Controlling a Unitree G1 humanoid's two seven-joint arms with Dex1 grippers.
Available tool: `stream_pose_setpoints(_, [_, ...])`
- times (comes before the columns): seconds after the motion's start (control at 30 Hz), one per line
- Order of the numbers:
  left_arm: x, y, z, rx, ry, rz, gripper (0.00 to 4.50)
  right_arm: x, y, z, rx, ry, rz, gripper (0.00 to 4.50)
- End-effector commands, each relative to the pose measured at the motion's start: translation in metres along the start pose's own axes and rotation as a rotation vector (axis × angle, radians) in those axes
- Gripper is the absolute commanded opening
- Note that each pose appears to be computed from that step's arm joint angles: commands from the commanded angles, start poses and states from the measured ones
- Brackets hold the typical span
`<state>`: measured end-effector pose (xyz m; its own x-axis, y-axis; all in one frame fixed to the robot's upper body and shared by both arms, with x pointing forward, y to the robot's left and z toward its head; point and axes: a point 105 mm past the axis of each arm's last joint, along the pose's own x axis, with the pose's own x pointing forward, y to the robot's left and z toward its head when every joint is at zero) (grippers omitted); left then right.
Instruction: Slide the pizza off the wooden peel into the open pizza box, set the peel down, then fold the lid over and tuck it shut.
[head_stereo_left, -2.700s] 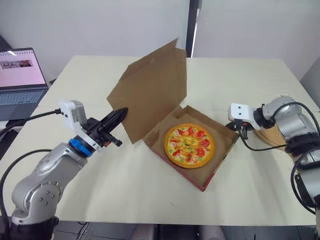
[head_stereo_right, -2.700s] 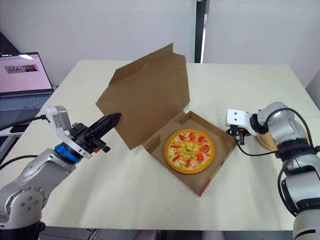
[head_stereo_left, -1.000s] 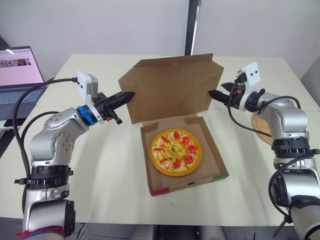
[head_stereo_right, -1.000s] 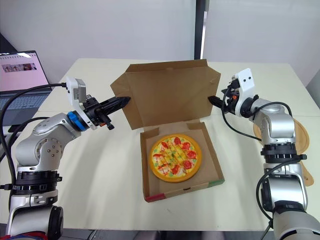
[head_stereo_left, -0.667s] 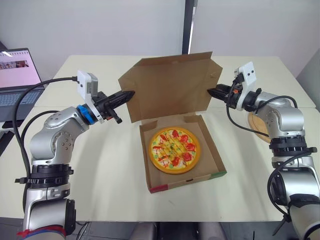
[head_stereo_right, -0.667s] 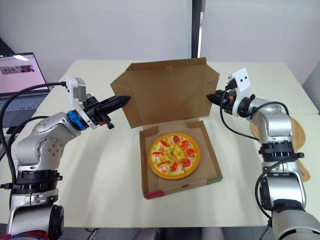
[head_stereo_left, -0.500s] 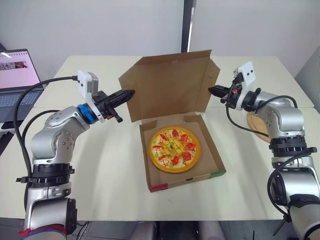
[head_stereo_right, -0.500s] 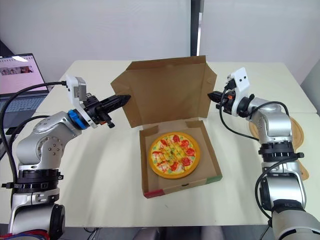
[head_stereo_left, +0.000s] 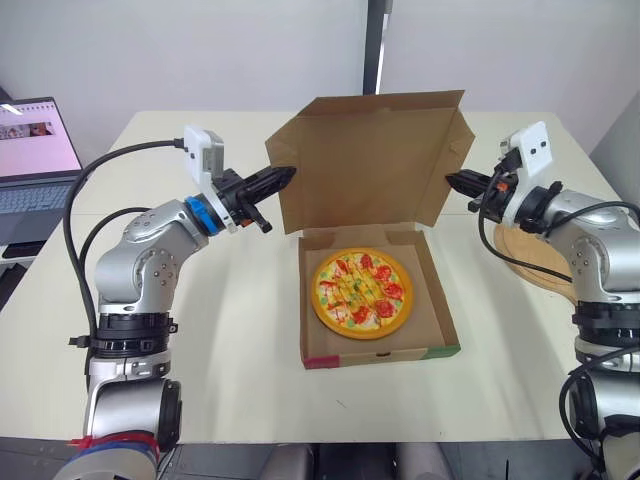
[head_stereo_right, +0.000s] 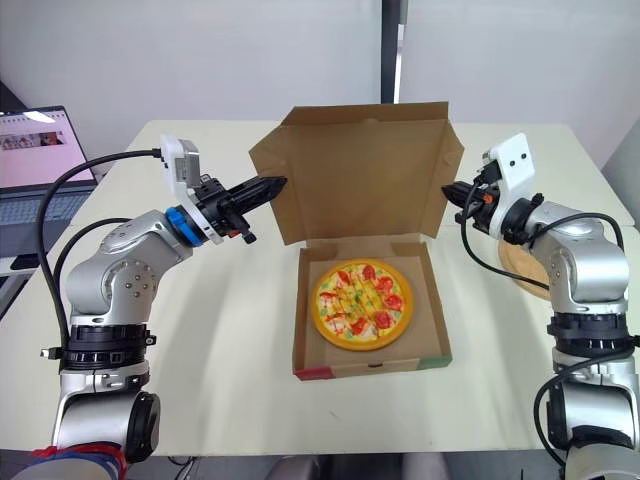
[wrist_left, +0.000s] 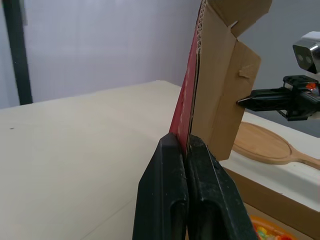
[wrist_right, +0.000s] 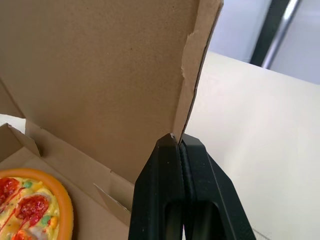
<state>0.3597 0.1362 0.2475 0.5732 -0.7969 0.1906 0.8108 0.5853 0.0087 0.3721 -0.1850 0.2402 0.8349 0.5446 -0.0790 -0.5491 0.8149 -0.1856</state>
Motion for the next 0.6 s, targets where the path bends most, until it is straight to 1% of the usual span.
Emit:
stream_pose_setpoints(0.03, [0.014,-0.011,0.007,0.037,-0.029,-0.073,0.0,-0.014,-0.002,0.02,-0.037,-0.054,-0.051,0.02])
stream_pose_setpoints(0.17, [0.028,-0.018,0.0,0.037,-0.033,-0.136,0.0,-0.024,-0.007,0.011,0.001,-0.056,-0.132,0.02])
stream_pose_setpoints(0.27, [0.031,-0.019,-0.004,0.054,-0.023,-0.16,0.0,-0.022,-0.006,0.006,-0.002,-0.068,-0.125,0.63])
stream_pose_setpoints(0.4, [0.032,-0.014,-0.002,0.065,-0.02,-0.158,0.0,-0.018,-0.01,0.011,-0.017,-0.11,-0.118,1.93])
stream_pose_setpoints(0.6, [0.033,-0.008,0.0,0.079,-0.025,-0.146,0.0,-0.018,-0.018,0.01,-0.03,-0.112,-0.138,1.93])
